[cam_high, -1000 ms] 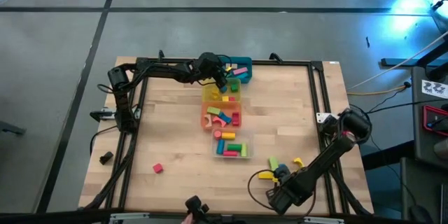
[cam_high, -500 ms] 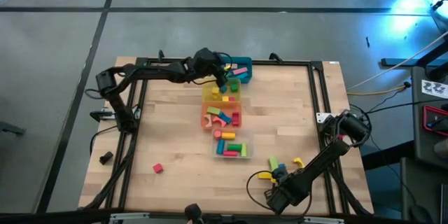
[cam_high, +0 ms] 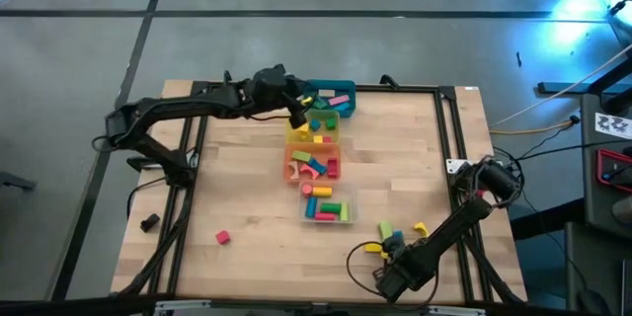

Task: Sort blocks by size
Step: Put the blue rectangular block into the blue bin

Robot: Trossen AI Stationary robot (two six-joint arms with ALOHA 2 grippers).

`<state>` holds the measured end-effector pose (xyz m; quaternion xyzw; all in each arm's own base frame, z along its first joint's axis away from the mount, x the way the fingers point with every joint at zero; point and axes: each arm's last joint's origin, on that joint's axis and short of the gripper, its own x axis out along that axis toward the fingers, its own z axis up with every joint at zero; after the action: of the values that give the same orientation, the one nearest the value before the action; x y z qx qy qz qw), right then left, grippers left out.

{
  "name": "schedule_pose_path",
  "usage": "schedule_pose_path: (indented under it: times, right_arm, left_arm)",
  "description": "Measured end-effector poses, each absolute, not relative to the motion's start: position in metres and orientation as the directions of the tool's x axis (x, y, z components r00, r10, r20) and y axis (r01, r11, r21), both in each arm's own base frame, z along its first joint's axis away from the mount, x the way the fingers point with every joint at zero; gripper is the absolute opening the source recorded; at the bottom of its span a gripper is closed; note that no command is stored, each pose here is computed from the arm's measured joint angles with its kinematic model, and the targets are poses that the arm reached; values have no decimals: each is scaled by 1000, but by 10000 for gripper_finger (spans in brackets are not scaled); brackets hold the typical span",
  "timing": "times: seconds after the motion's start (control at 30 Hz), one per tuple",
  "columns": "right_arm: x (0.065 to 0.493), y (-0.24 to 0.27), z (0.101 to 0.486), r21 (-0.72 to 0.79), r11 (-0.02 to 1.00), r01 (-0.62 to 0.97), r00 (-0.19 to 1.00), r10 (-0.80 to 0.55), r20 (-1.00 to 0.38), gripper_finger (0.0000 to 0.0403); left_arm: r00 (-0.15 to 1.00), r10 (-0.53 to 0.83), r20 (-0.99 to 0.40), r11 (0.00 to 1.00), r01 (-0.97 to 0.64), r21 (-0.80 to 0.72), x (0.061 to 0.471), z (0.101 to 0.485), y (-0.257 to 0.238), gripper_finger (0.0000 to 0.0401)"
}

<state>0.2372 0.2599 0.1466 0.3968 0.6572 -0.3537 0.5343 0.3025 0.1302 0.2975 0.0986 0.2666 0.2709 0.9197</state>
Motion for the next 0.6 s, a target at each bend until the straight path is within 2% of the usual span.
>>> schedule_pose_path:
  times: [0.13, 0.27, 0.37, 0.47, 0.53, 0.6]
  right_arm:
    - [248, 247, 164, -92, 473, 876, -132, 53, -990, 57]
    - [260, 222, 193, -231, 534, 813, -241, -52, -969, 66]
    - [271, 200, 216, -316, 582, 749, -278, -156, -948, 68]
    - [287, 176, 235, -340, 660, 670, -240, -240, -940, 61]
    - [299, 159, 244, -303, 733, 609, -154, -266, -952, 61]
    - [310, 138, 255, -315, 763, 564, -96, -319, -943, 61]
  left_arm:
    - [696, 533, -481, 846, -420, 330, 290, 305, 121, 168]
    - [672, 514, -533, 858, -398, 325, 282, 305, 114, 168]
    - [642, 496, -584, 868, -377, 322, 278, 301, 110, 168]
    - [592, 469, -656, 881, -367, 299, 274, 294, 105, 168]
    - [549, 446, -707, 891, -352, 288, 270, 289, 100, 168]
    - [500, 419, -758, 901, -331, 279, 266, 284, 95, 168]
